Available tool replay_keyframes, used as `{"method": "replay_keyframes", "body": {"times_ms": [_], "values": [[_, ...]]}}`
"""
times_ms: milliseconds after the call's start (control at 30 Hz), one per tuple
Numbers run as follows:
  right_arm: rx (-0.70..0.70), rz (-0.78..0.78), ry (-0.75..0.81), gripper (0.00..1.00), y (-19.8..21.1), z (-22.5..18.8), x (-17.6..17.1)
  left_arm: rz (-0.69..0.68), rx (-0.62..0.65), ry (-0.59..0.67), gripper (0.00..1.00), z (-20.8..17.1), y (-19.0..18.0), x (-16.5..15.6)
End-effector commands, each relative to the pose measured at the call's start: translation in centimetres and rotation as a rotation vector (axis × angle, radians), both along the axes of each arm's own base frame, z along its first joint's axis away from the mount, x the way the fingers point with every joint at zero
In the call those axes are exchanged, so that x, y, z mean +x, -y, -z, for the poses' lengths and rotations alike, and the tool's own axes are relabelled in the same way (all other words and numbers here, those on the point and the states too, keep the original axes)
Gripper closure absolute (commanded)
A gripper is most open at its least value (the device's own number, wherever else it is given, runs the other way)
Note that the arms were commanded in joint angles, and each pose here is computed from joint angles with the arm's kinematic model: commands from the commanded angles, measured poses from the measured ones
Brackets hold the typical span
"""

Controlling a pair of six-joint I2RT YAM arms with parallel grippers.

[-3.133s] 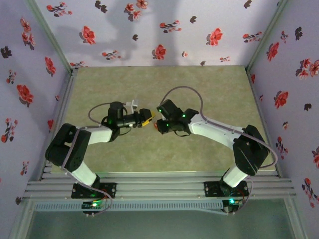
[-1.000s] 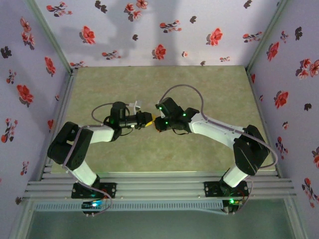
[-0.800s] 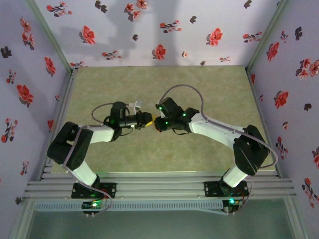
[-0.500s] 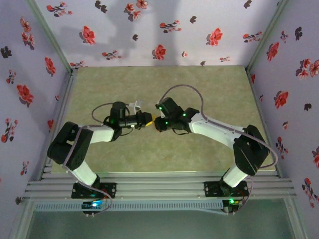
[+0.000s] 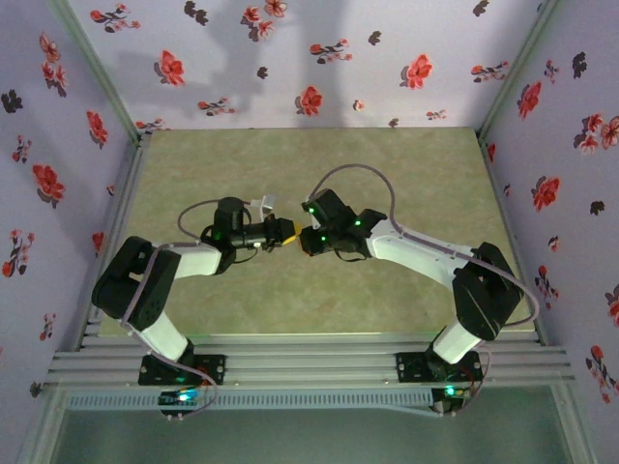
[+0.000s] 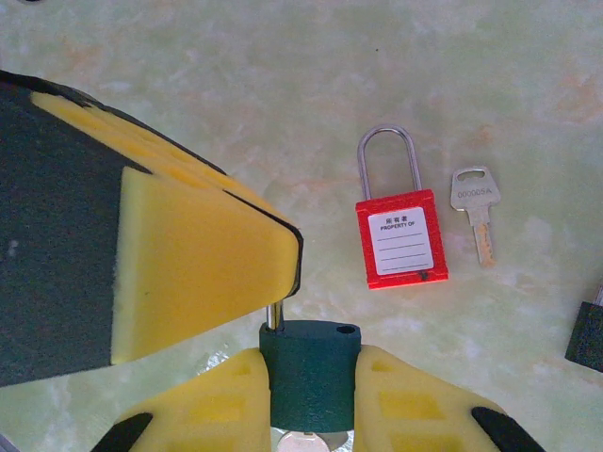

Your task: Lock with the key

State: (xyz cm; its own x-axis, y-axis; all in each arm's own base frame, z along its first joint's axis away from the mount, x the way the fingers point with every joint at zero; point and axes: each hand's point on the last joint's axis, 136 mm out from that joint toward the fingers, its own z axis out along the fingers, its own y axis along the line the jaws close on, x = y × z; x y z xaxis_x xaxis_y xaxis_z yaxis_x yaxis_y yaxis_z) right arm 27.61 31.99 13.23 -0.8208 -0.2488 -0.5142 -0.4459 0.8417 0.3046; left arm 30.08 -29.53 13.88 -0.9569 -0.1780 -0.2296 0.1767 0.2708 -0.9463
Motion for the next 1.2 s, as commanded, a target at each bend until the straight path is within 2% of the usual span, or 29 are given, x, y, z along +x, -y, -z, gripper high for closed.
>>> {"method": "replay_keyframes", "body": {"times_ms": [0, 167, 600, 833, 1167], "values": [[0.011, 0.004, 0.019, 0.90, 0.0, -0.9, 0.5, 0.016, -0.020, 0.040, 1.00, -1.1, 0.2, 0.5], [0.007, -0.004, 0.014, 0.83, -0.1, -0.8, 0.4, 0.016, -0.018, 0.039, 1.00, -1.0, 0.2, 0.5], [0.000, -0.010, 0.031, 0.55, 0.5, -1.0, 0.1, 0.012, -0.011, 0.038, 1.00, -1.0, 0.1, 0.5], [0.020, -0.012, 0.022, 0.55, 0.3, -0.5, -0.3, 0.014, -0.007, 0.038, 1.00, -1.0, 0.1, 0.5], [0.042, -0.017, 0.017, 0.66, -0.5, -0.1, -0.2, 0.015, -0.008, 0.041, 1.00, -1.1, 0.1, 0.4]]}}
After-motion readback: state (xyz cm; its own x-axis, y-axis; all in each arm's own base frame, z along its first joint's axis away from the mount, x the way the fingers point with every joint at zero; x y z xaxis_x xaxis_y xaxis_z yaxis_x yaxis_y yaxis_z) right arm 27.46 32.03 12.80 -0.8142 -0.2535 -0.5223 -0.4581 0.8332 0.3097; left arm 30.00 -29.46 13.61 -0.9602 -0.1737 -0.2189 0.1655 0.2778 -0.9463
